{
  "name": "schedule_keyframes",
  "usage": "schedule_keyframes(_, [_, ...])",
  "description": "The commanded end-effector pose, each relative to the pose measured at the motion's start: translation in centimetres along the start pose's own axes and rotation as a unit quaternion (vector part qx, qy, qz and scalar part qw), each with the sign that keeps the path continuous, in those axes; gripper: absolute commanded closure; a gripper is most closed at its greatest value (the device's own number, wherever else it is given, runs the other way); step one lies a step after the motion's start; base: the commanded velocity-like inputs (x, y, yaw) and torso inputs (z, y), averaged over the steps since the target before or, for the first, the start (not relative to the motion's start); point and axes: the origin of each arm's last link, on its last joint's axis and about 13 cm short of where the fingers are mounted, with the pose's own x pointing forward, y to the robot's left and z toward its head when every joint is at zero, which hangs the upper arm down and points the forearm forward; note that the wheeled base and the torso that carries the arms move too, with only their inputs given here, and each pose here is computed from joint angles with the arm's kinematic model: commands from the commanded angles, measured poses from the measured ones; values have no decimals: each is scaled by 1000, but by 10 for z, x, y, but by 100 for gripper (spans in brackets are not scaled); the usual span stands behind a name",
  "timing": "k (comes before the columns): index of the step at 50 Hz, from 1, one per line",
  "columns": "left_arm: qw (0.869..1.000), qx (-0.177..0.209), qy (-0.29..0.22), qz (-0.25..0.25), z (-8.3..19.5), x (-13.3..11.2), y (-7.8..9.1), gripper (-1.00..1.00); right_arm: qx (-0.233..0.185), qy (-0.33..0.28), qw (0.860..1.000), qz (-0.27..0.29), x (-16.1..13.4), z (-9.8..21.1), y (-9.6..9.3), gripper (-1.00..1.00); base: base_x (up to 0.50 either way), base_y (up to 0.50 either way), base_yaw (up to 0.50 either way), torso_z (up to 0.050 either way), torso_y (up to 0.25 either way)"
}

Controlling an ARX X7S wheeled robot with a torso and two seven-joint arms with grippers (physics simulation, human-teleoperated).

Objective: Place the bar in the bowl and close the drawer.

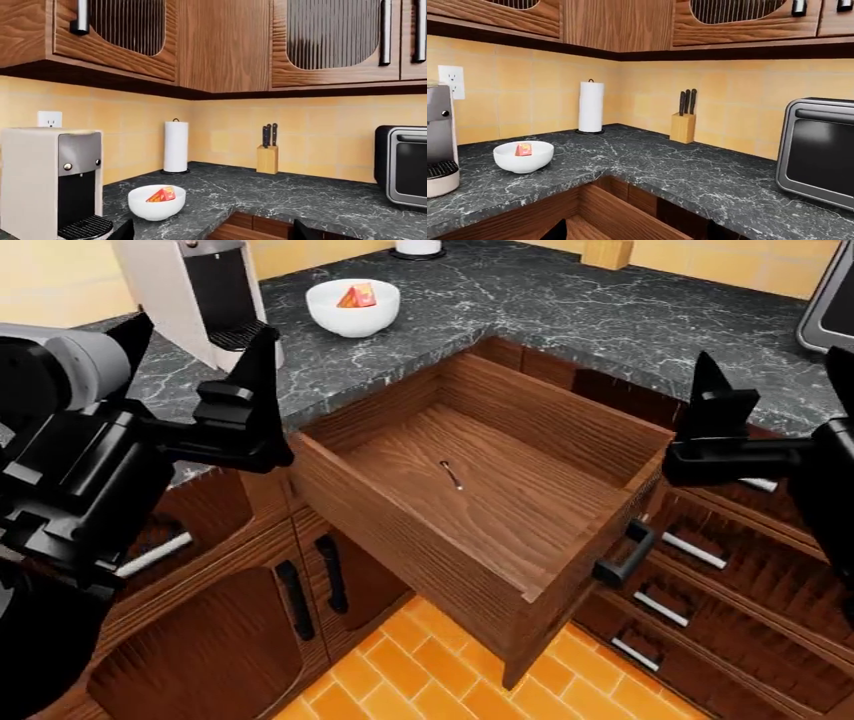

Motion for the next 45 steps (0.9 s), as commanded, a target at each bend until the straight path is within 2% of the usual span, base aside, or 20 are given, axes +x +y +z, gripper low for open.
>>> schedule_keyframes(1, [1000, 1, -2, -1, 2, 0, 0, -100, 1, -3, 1000, -10, -3, 2, -1, -100, 0, 0, 0, 0, 0])
schedule_keyframes(4, [1000, 1, -5, 0, 4, -1, 0, -100, -3, -5, 1000, -22, -6, 5, -2, -100, 0, 0, 0, 0, 0])
schedule_keyframes(6, [1000, 4, -6, 1, 5, -1, 0, -100, -26, -2, 999, -34, -9, 4, -3, -100, 0, 0, 0, 0, 0])
schedule_keyframes(11, [1000, 8, -12, 5, 11, -2, 2, -100, -41, -5, 998, -49, -16, 11, -6, -100, 0, 0, 0, 0, 0])
schedule_keyframes(20, [999, 18, -26, 8, 24, -3, 5, -100, -31, -18, 997, -65, -23, 29, -17, -100, 0, 0, 0, 0, 0])
schedule_keyframes(31, [999, 23, -32, 12, 27, -5, 7, -100, -21, -27, 997, -70, -25, 36, -20, -100, 30, -32, 0, 0, 0])
schedule_keyframes(45, [999, 21, -28, 12, 23, -5, 6, -100, -13, -27, 997, -71, -24, 32, -20, -100, 330, -346, 0, 0, 0])
